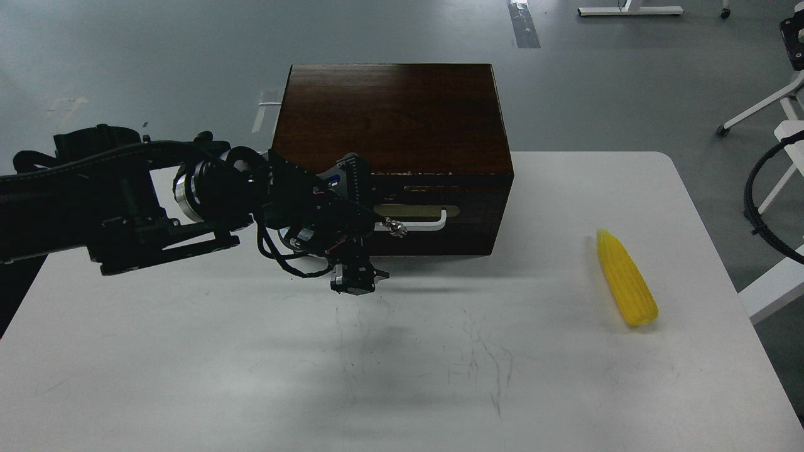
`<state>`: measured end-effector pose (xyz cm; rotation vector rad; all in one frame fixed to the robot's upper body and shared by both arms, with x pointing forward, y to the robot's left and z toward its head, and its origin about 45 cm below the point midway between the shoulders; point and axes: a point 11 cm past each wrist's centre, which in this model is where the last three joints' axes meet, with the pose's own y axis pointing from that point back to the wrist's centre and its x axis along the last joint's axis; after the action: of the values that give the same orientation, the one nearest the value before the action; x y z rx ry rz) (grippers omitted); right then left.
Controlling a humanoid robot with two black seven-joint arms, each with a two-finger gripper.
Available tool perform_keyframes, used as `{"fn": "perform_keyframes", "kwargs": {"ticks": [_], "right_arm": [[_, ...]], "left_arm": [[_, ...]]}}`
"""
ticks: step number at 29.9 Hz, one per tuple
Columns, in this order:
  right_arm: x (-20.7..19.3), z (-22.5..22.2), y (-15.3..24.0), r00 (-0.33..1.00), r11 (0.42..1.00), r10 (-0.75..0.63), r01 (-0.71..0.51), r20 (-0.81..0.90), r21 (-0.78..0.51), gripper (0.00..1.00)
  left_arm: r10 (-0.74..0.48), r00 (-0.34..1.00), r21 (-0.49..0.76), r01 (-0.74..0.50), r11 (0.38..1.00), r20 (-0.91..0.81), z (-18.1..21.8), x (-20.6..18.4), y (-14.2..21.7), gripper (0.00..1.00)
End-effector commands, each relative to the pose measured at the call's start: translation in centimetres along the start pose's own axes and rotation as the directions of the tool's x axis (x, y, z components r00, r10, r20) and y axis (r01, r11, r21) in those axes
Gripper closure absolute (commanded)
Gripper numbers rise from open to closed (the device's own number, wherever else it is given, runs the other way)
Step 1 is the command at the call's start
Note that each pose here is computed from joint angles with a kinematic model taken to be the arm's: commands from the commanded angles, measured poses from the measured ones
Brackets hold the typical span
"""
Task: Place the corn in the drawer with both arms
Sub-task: 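Pull the drawer toward the robot with the left gripper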
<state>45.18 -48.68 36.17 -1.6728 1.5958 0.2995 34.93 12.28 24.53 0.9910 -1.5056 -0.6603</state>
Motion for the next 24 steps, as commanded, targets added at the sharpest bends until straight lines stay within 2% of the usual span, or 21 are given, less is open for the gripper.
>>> {"fn": "perform_keyframes", "kwargs": {"ticks": [1, 11, 24], "right_arm": [[0.03, 0.0, 0.01, 1.0, 1.0, 0.001, -0.001, -0.001, -0.001, 0.0], [0.01, 0.08, 0.01, 1.0, 1.0, 0.001, -0.001, 0.001, -0.001, 0.0], [0.8, -0.7, 0.04, 1.0, 1.0, 0.026, -0.026, -0.015, 0.016, 0.0]], "left_arm": [[-0.001, 1.0, -0.037, 0.001, 0.999, 0.006, 1.01, 0.02, 0.12, 0.12], [0.003, 1.0, -0.032, -0.002, 0.999, 0.018, 0.73, 0.45, 0.56, 0.11], [0.003, 1.0, -0.083, -0.002, 0.997, 0.018, 1.59, 0.11, 0.98, 0.1]]}}
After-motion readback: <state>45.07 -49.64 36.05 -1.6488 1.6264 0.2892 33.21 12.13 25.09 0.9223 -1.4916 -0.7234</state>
